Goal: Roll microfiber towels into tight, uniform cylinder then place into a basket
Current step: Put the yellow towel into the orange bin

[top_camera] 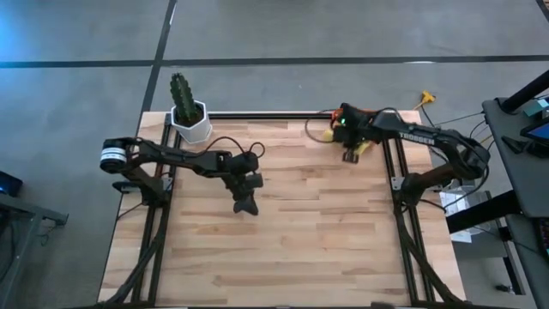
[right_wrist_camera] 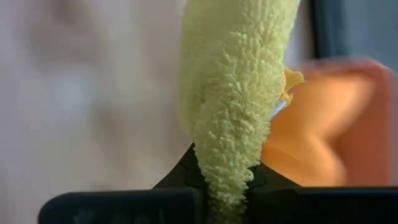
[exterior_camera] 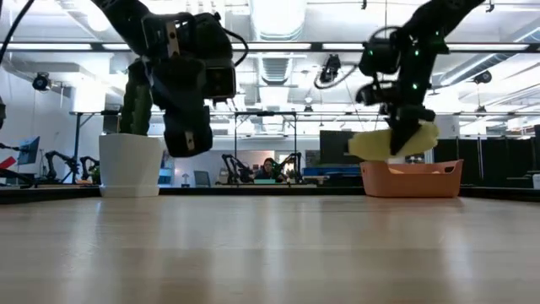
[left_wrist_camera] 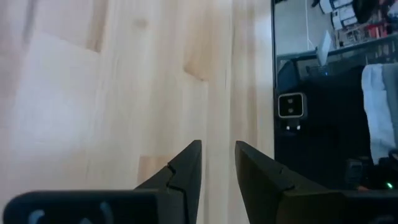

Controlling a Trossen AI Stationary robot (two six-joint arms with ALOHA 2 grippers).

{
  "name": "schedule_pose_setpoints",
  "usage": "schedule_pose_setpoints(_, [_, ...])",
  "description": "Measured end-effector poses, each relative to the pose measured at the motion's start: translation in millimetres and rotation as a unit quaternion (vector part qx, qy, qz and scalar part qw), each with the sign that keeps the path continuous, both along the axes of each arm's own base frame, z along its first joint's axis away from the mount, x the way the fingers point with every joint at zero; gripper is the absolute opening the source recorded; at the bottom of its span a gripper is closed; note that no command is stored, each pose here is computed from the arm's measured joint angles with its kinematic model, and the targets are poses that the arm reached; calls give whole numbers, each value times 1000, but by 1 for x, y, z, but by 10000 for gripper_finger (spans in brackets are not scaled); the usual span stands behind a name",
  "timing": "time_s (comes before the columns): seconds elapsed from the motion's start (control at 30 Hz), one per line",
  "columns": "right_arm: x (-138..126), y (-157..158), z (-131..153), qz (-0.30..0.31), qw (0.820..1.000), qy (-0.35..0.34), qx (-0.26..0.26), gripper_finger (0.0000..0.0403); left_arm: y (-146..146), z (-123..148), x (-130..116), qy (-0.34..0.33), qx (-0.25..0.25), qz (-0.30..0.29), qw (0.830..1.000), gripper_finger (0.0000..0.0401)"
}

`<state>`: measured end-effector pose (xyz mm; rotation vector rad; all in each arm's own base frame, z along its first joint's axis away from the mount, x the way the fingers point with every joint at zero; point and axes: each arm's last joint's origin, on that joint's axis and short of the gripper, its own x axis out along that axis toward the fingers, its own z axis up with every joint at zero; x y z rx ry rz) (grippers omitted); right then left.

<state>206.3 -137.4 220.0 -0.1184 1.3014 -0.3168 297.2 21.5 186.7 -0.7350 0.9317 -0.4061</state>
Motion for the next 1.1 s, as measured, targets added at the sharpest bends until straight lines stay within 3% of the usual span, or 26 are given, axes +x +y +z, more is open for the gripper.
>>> schedule_pose_setpoints(0.13, [-17,-30,3,-11,996,63,-66,16,7,11,-4,-18,3,16,1000,81])
schedule_pose_setpoints(0.23, [-26,-44,8,-14,993,82,-88,16,13,20,-8,-32,12,32,999,81])
schedule_pose_setpoints(0.57, [-52,-51,-14,28,990,130,-40,16,28,43,-22,-64,50,84,993,81])
schedule_pose_setpoints(0.93, [-52,-47,-32,46,987,142,-67,50,29,42,-22,-61,50,90,993,81])
schedule_pose_setpoints(1.1, [-46,-44,-33,70,984,144,-82,37,29,42,-22,-60,50,90,993,81])
